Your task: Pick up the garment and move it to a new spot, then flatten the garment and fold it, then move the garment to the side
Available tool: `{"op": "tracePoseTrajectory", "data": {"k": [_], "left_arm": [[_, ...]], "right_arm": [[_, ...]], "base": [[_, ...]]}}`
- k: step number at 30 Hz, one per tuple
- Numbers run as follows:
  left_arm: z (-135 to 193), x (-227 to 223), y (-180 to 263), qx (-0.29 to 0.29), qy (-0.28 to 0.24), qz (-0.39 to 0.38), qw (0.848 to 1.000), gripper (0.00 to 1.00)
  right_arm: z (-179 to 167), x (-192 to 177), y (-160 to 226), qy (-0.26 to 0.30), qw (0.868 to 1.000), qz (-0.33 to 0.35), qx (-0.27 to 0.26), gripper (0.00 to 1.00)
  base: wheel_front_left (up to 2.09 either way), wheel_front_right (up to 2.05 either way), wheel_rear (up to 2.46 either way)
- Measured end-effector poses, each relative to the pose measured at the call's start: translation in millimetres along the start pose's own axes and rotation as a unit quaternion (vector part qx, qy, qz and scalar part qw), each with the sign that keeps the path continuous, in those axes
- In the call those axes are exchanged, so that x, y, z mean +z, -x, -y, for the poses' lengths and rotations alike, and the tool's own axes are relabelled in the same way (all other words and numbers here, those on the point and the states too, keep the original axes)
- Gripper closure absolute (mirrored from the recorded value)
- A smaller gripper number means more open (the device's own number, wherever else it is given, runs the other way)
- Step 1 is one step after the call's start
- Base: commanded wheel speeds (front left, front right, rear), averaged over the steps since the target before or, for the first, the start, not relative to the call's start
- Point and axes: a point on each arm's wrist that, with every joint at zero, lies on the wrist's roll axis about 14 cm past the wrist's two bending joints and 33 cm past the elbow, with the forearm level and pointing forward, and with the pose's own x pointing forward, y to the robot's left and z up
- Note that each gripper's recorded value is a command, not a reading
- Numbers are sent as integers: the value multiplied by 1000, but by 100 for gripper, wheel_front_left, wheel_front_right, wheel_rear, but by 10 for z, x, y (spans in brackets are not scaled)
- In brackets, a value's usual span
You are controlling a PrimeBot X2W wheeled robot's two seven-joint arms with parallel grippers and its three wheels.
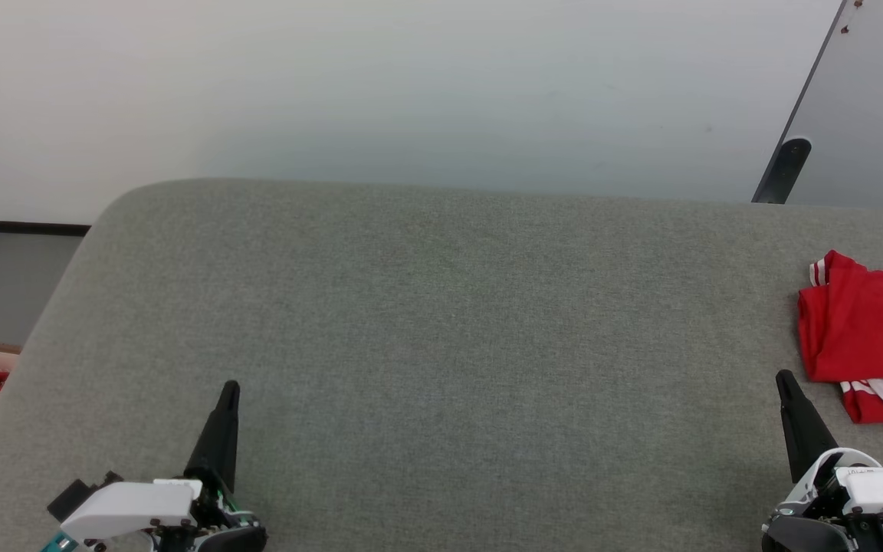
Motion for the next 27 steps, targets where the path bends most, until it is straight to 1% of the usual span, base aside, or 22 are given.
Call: {"op": "tracePoseTrajectory", "data": {"k": [27], "left_arm": [[0, -1, 0, 0, 0, 0, 1000, 100]], "right_arm": [[0, -1, 0, 0, 1000, 0, 0, 100]], "base": [[0, 0, 0]]}}
